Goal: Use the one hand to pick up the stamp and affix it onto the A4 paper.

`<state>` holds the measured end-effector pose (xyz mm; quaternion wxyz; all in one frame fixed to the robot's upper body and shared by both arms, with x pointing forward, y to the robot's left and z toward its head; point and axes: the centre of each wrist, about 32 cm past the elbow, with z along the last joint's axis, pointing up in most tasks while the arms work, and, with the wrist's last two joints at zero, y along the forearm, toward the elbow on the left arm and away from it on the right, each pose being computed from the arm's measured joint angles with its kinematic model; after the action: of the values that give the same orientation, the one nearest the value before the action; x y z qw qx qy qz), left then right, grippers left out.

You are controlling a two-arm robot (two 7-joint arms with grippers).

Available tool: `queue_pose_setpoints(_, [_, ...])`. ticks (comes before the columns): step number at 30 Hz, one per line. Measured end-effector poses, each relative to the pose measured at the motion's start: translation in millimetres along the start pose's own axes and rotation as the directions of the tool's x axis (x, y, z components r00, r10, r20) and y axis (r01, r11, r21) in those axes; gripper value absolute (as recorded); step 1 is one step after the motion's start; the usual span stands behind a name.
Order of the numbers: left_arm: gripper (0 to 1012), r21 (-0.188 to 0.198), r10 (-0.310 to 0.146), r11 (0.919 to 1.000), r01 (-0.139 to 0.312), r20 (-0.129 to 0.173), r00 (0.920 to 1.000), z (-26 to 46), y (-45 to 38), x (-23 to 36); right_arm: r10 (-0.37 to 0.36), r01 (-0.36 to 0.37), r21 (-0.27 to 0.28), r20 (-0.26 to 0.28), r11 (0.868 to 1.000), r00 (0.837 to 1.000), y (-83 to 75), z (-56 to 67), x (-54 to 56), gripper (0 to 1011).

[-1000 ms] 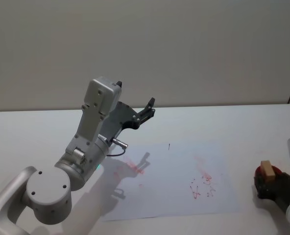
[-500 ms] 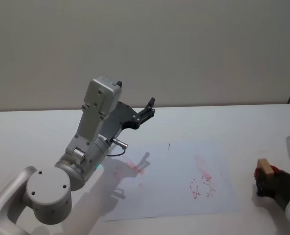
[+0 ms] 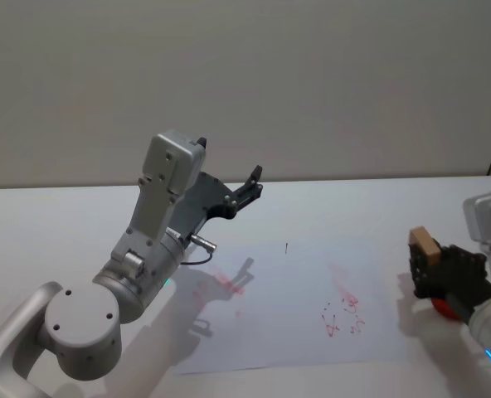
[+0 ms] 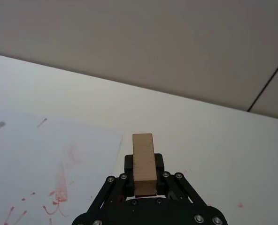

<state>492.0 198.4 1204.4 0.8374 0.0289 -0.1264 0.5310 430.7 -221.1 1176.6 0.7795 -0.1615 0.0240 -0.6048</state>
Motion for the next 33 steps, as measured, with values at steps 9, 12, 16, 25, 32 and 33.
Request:
queue_pose_setpoints(9, [1001, 0.000, 0.000, 1.0000, 0.000, 0.000, 1.0000, 0.0, 0.0, 0.0, 0.100, -0.102, 0.051, 0.039, 0.993, 0.994, 11.0, 13.8, -3.5, 218])
queue_pose_setpoints(12, [1001, 0.000, 0.000, 1.0000, 0.000, 0.000, 1.0000, 0.0, 0.0, 0.0, 0.144, -0.146, 0.052, 0.044, 0.988, 0.989, 16.4, 16.1, -4.8, 218])
queue_pose_setpoints(16, [1001, 0.000, 0.000, 1.0000, 0.000, 0.000, 1.0000, 0.0, 0.0, 0.0, 0.200, -0.201, 0.038, 0.039, 0.979, 0.979, 24.5, 16.2, -6.8, 218])
queue_pose_setpoints(25, [1001, 0.000, 0.000, 1.0000, 0.000, 0.000, 1.0000, 0.0, 0.0, 0.0, 0.265, -0.265, -0.028, 0.003, 0.964, 0.964, 38.3, 7.8, -9.6, 218])
queue_pose_setpoints(32, [1001, 0.000, 0.000, 1.0000, 0.000, 0.000, 1.0000, 0.0, 0.0, 0.0, 0.281, -0.283, -0.092, -0.039, 0.955, 0.959, 47.3, -6.6, -11.0, 218])
queue_pose_setpoints(33, [1001, 0.000, 0.000, 1.0000, 0.000, 0.000, 1.0000, 0.0, 0.0, 0.0, 0.281, -0.285, -0.103, -0.045, 0.953, 0.959, 48.5, -9.1, -11.1, 218])
